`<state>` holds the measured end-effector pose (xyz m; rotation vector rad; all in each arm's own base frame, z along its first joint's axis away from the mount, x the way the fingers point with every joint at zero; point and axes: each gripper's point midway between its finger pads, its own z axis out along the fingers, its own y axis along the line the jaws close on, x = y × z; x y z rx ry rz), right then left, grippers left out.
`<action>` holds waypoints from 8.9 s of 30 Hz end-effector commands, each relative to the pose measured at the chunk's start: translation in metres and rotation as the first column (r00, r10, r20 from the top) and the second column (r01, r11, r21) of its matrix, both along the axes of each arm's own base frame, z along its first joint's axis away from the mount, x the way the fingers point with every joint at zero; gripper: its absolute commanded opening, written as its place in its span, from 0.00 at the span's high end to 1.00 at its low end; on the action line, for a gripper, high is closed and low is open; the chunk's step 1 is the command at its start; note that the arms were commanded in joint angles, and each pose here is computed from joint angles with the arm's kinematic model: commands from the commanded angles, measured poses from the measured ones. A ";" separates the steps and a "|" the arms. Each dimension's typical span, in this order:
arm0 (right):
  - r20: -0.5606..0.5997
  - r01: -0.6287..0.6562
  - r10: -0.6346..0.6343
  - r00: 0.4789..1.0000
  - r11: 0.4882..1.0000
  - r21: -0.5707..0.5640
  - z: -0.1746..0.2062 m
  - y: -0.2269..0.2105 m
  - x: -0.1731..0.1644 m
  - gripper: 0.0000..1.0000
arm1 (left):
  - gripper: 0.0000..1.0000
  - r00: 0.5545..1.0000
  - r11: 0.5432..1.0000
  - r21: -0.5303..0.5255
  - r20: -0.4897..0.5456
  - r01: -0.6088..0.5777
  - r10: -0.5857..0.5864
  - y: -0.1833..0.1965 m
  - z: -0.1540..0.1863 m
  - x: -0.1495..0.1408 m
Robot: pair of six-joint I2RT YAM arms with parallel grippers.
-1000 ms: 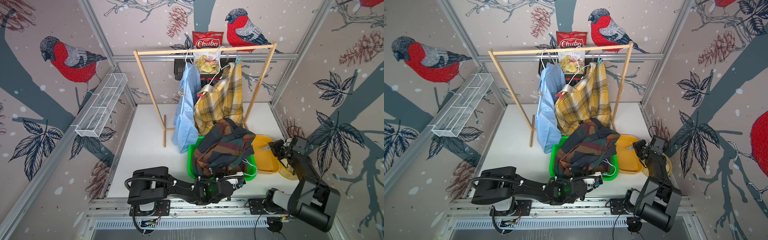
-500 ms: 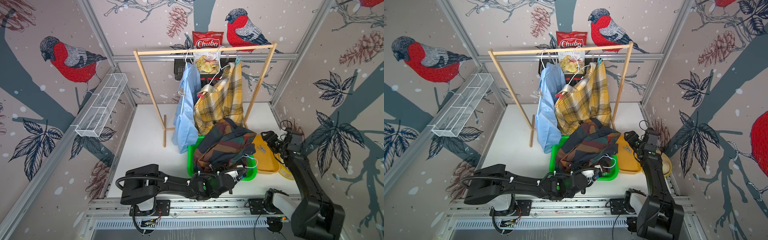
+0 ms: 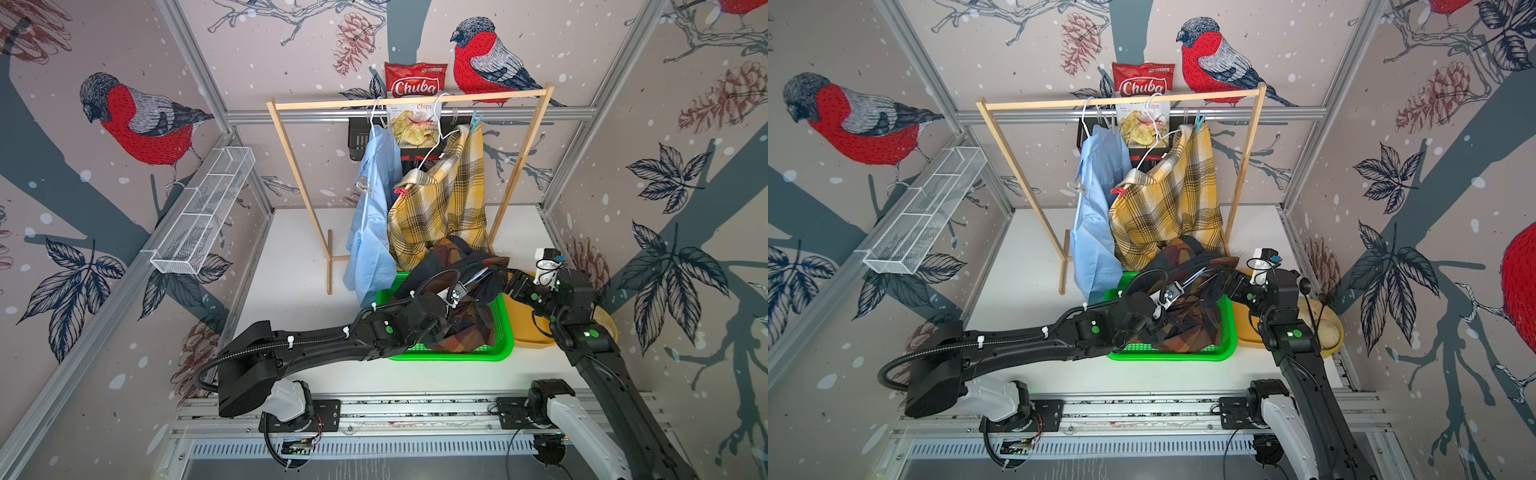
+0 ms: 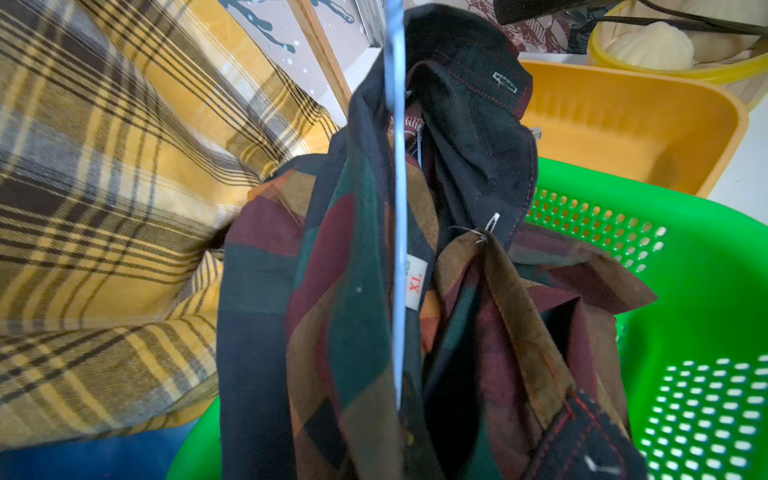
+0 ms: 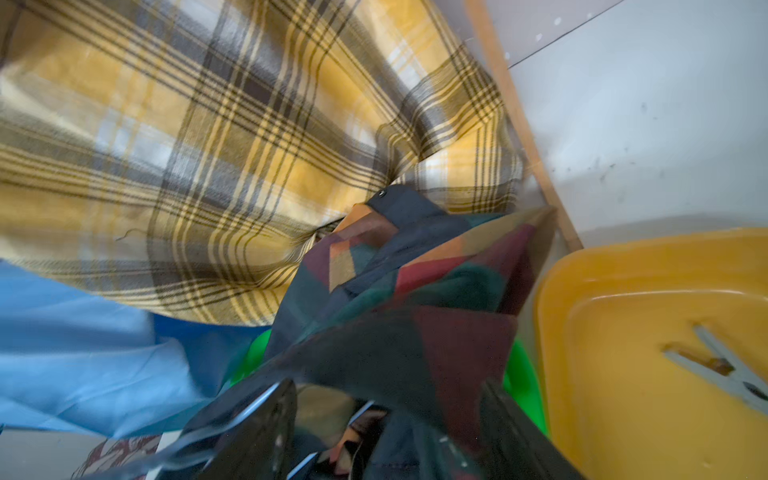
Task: Remove the clothespins securing long-sleeve shirts to the hanger
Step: Remove the clamp from the hanger, then place the hanger in the bin.
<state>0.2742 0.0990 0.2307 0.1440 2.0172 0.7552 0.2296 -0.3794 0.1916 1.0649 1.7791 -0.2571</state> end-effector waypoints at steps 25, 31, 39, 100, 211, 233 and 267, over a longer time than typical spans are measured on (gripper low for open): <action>0.186 -0.102 0.122 0.975 0.989 -0.111 0.026 0.082 0.022 0.75 | 1.00 0.976 0.992 -0.114 -0.204 0.051 -0.074 -0.004 -0.004 0.001; 0.163 -0.094 0.114 0.980 0.987 -0.127 0.020 0.083 0.027 0.93 | 0.96 0.980 0.992 -0.122 -0.190 0.029 -0.052 -0.005 0.006 0.007; 0.138 -0.088 0.109 0.984 0.985 -0.145 0.015 0.083 0.030 1.00 | 0.58 0.980 0.989 -0.147 -0.192 0.027 -0.055 -0.004 0.022 0.006; 0.039 -0.018 0.025 0.999 0.987 -0.158 0.001 0.083 0.037 1.00 | 0.84 0.756 0.914 -0.385 -0.635 -0.128 -0.162 0.064 0.026 -0.049; -0.354 -0.385 0.378 0.855 0.921 0.053 -0.004 0.154 -0.110 0.00 | 0.89 0.839 0.924 -0.350 -0.540 -0.154 -0.065 0.061 0.047 0.017; -0.483 -0.389 0.264 0.835 0.904 -0.178 -0.105 0.198 -0.003 0.00 | 0.89 0.833 0.840 -0.296 -0.476 -0.454 0.282 0.148 0.050 0.063; -0.301 -0.415 0.324 0.897 0.853 -0.316 -0.019 0.212 -0.031 0.00 | 0.90 0.846 0.829 -0.407 -0.515 -0.384 0.139 0.151 0.055 0.060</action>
